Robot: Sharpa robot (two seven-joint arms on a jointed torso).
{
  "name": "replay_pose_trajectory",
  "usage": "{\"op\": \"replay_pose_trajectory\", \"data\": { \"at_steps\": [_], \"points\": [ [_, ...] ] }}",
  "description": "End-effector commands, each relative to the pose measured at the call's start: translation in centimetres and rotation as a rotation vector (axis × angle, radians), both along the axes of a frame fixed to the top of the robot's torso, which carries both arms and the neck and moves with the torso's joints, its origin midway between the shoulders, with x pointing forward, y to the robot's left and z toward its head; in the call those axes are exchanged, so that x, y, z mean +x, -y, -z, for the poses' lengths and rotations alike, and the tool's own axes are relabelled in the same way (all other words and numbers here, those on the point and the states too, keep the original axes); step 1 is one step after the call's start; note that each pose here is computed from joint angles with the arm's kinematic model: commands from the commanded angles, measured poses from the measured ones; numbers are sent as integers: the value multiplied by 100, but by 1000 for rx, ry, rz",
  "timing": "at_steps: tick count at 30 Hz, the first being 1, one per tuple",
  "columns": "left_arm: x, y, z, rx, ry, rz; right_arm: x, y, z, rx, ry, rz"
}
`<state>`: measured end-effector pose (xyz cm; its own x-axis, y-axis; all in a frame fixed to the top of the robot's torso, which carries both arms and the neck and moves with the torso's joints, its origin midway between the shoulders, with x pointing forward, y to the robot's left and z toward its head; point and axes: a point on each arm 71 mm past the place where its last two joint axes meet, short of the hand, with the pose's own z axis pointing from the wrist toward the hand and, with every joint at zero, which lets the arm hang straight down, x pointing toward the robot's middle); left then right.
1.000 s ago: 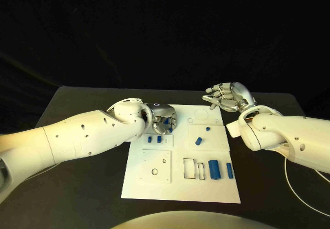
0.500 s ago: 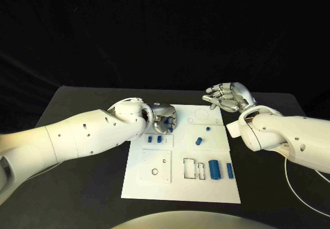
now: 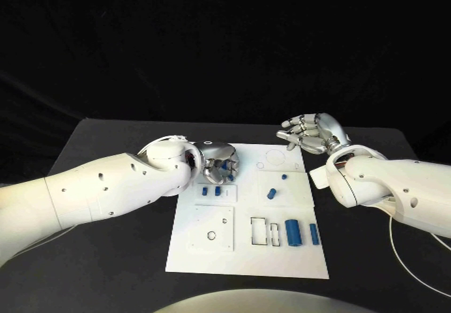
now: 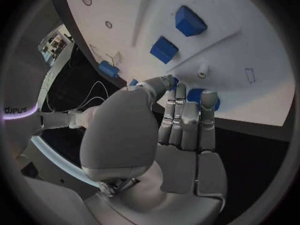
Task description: Assemble the parts on the task board
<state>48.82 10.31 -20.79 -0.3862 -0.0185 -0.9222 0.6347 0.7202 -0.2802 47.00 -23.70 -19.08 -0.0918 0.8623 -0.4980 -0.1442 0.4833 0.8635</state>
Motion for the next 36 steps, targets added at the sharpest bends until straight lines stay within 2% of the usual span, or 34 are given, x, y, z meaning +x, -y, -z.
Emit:
{"op": "replay_pose_trajectory", "data": {
  "at_steps": [1, 7, 12, 18, 24, 36],
  "points": [
    [-32, -54, -93, -64, 1, -21, -5, -4, -9, -1, 14, -9],
    [-78, -283, -235, -115, 11, -64, -6, 10, -8, -2, 14, -7],
    [-95, -419, -265, -118, -3, -92, -6, 16, -4, -3, 13, -6],
    [-83, -555, -237, -89, -33, -122, -8, 21, 3, -3, 11, -5],
    [-44, -620, -184, -69, -35, -141, -9, 19, 10, -3, 9, -5],
    [-30, -579, -44, -53, -59, -139, -12, 14, 17, -3, 8, -6]
  ]
}}
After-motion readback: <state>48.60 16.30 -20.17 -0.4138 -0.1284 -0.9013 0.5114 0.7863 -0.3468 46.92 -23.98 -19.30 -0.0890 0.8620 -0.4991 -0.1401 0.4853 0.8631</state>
